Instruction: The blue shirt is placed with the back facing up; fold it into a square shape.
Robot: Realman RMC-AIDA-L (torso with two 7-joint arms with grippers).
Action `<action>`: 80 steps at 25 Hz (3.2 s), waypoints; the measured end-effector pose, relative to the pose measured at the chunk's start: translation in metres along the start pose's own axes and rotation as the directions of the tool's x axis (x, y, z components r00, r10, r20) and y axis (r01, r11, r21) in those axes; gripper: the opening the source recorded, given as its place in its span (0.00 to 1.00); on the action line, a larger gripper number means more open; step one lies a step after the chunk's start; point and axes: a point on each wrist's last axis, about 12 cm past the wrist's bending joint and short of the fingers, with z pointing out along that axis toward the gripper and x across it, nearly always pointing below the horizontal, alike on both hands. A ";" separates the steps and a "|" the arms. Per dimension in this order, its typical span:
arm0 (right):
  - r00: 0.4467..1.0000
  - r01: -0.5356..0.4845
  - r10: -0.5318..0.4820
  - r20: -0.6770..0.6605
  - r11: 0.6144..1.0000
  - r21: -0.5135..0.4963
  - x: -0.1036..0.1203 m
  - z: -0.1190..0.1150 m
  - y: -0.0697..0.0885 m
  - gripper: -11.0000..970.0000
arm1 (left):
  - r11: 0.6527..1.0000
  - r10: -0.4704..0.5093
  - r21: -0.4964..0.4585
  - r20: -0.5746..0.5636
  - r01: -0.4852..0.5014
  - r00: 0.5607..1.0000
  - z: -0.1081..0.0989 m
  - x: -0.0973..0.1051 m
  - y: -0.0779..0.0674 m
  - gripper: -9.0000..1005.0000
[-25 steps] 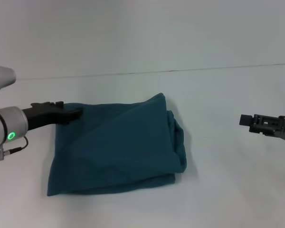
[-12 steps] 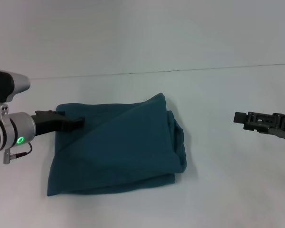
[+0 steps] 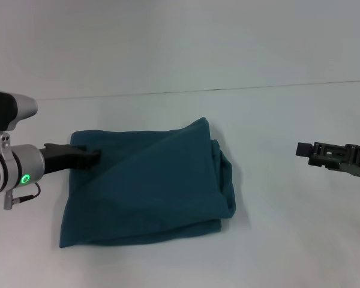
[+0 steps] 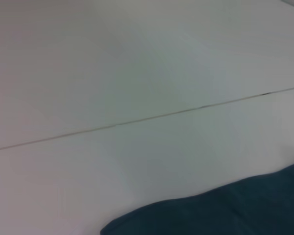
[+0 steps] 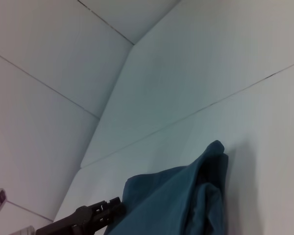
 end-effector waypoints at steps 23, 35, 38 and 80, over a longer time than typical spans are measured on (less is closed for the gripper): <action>1.000 -0.007 0.007 0.011 1.000 -0.002 -0.001 0.002 0.000 0.86 | 0.999 -0.040 -0.017 0.028 0.040 0.999 -0.005 -0.005 0.004 0.01; 1.000 -0.008 0.008 0.011 1.000 0.002 -0.001 0.003 -0.001 0.87 | 0.992 -0.106 -0.059 0.052 0.109 0.993 -0.015 0.001 0.017 0.04; 1.000 -0.009 0.009 0.011 1.000 0.002 0.000 0.003 -0.001 0.87 | 0.994 -0.093 -0.047 0.047 0.095 0.995 -0.015 0.001 0.014 0.05; 0.999 0.012 -0.011 -0.040 0.999 0.037 0.004 0.004 -0.004 0.87 | 0.675 -0.616 0.443 -0.102 0.590 0.781 -0.076 0.051 -0.003 0.48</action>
